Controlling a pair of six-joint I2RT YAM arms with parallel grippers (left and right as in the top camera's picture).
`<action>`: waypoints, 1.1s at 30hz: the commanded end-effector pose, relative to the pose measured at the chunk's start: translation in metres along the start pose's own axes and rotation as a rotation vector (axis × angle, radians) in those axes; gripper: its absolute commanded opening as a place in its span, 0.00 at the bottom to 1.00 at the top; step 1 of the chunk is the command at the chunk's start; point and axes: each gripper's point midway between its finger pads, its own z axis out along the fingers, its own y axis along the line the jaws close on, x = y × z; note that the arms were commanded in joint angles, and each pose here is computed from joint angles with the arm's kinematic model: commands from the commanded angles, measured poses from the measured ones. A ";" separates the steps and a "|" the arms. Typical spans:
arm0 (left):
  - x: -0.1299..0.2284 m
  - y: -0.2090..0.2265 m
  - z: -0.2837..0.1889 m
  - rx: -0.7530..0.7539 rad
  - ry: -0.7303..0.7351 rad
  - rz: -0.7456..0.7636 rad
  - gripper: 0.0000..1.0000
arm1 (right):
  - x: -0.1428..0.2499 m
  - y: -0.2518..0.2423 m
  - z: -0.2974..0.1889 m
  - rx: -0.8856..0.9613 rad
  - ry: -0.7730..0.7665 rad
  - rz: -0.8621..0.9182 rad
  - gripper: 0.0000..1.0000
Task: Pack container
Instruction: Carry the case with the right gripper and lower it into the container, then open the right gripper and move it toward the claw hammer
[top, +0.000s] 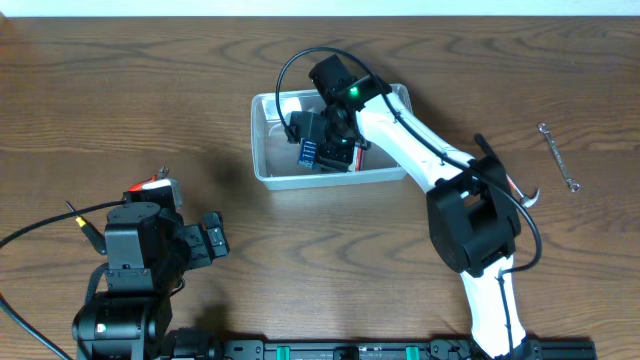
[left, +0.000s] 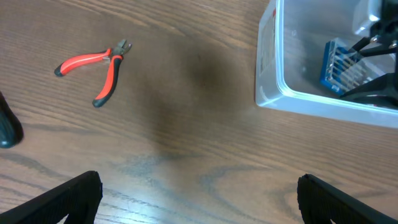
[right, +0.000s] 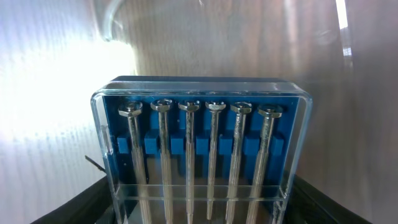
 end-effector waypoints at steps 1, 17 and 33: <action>-0.006 -0.001 -0.005 -0.001 -0.019 -0.005 0.98 | 0.003 0.004 0.006 -0.036 -0.004 -0.002 0.03; -0.006 -0.001 -0.005 -0.001 -0.019 -0.005 0.98 | 0.021 0.021 0.013 -0.113 0.068 0.036 0.75; -0.006 -0.001 -0.005 -0.001 -0.018 -0.005 0.98 | -0.020 -0.012 -0.050 0.012 -0.019 0.276 0.99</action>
